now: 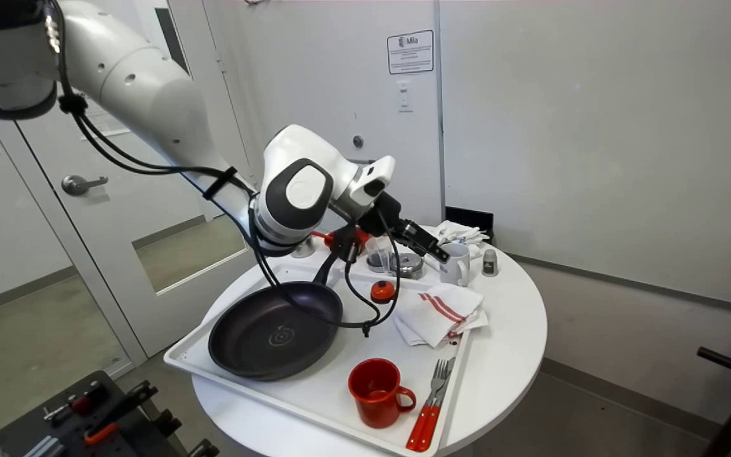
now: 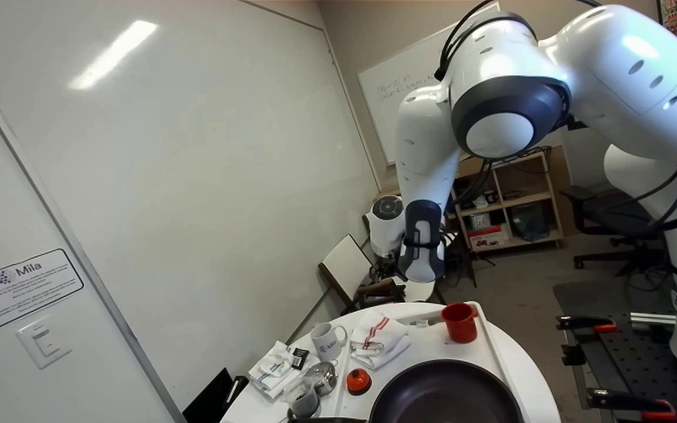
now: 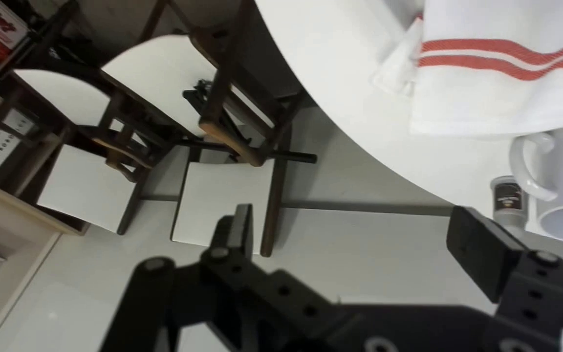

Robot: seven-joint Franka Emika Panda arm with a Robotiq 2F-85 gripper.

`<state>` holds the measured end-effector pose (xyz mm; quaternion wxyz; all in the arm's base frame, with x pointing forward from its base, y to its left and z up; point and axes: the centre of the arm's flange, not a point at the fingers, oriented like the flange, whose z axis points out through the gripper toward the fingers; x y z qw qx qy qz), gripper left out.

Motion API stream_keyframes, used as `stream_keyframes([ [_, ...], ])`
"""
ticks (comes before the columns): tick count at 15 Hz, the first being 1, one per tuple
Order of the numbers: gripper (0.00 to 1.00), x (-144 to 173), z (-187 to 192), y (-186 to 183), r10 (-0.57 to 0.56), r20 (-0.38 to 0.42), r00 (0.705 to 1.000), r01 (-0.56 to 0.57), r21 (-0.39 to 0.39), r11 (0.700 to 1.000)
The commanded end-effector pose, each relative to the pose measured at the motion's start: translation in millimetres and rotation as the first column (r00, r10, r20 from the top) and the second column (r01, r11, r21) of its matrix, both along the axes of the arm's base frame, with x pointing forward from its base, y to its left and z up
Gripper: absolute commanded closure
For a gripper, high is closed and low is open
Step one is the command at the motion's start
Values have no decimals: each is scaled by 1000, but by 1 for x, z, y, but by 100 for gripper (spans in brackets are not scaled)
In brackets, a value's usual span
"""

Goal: Move the black pan to the left

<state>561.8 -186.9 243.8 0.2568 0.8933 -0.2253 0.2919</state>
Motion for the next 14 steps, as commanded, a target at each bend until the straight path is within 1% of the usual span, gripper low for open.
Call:
stream_keyframes([
  [1,0,-46,48,-3,-57,-48,997,56,-20,998],
  [3,0,-62,74,-7,-72,-83,994,70,-31,997],
  [5,0,-72,93,-7,-81,-122,989,77,-38,996],
  [7,0,-78,106,-5,-80,-157,984,77,-25,997],
  [11,0,-76,122,7,-57,-209,976,62,16,998],
  [14,0,-73,125,21,0,-280,960,9,29,1000],
])
